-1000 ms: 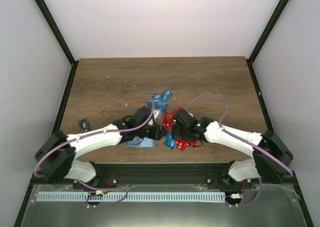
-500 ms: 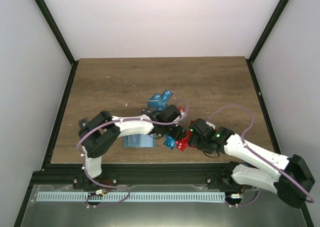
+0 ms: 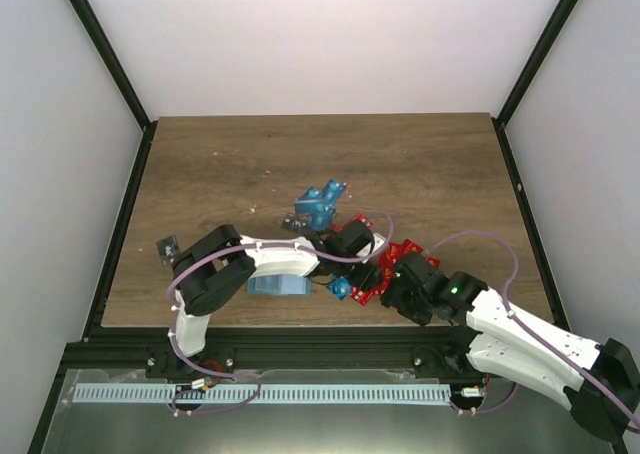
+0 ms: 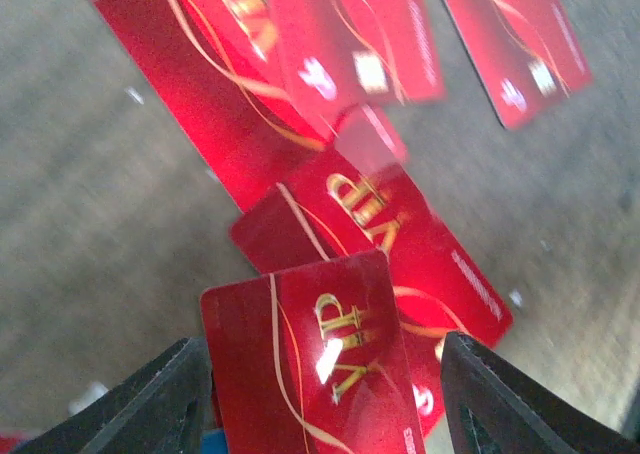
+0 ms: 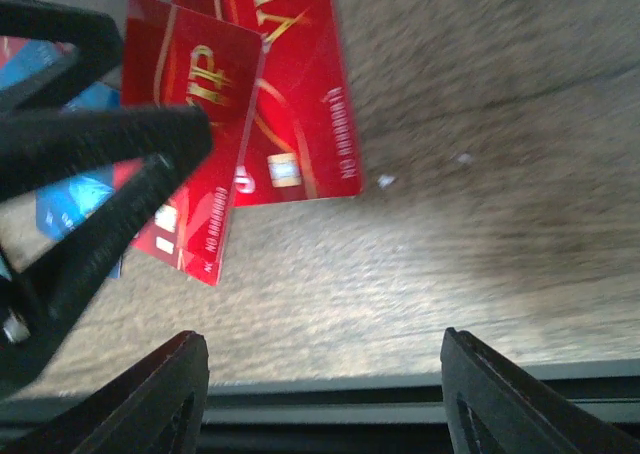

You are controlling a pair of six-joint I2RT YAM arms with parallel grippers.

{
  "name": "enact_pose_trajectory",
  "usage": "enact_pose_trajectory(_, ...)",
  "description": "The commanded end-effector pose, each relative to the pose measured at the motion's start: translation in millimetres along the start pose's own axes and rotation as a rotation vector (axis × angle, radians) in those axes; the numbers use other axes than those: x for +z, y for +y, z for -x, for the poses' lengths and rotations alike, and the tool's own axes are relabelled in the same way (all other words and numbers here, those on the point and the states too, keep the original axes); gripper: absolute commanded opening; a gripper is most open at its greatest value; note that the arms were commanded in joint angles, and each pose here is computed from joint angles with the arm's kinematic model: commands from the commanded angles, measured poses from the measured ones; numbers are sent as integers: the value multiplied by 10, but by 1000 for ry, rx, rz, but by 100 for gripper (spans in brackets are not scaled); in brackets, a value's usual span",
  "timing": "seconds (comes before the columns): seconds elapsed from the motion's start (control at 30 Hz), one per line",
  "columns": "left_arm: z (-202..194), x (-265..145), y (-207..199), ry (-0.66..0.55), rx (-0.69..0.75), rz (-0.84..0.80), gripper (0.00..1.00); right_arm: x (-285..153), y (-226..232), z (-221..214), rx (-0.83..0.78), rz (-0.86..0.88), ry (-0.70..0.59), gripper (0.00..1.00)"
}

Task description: Put the credit cards into the card holder

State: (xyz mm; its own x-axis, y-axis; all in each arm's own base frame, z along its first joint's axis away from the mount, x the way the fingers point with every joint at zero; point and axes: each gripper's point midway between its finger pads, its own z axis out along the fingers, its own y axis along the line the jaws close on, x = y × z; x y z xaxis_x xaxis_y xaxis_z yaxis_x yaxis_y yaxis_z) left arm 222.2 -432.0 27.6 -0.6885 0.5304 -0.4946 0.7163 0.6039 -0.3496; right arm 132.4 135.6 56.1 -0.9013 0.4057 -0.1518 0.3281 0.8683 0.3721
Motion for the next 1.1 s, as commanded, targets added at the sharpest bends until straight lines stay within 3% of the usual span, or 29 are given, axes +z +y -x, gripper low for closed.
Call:
enact_pose_trajectory(0.0,-720,16,-72,176,-32,-10,65,49,162,-240,-11,110,138,65)
enact_pose_trajectory(0.13,-890,-21,-150,190,-43,-8,65,146,176,-391,-6,126,219,64)
enact_pose_trajectory(0.7,-1069,-218,-407,189,-160,-82,61,395,325,-676,42,221,318,59)
enact_pose_trajectory(1.07,-1151,-278,-472,200,-218,-131,61,526,472,-649,110,313,290,49)
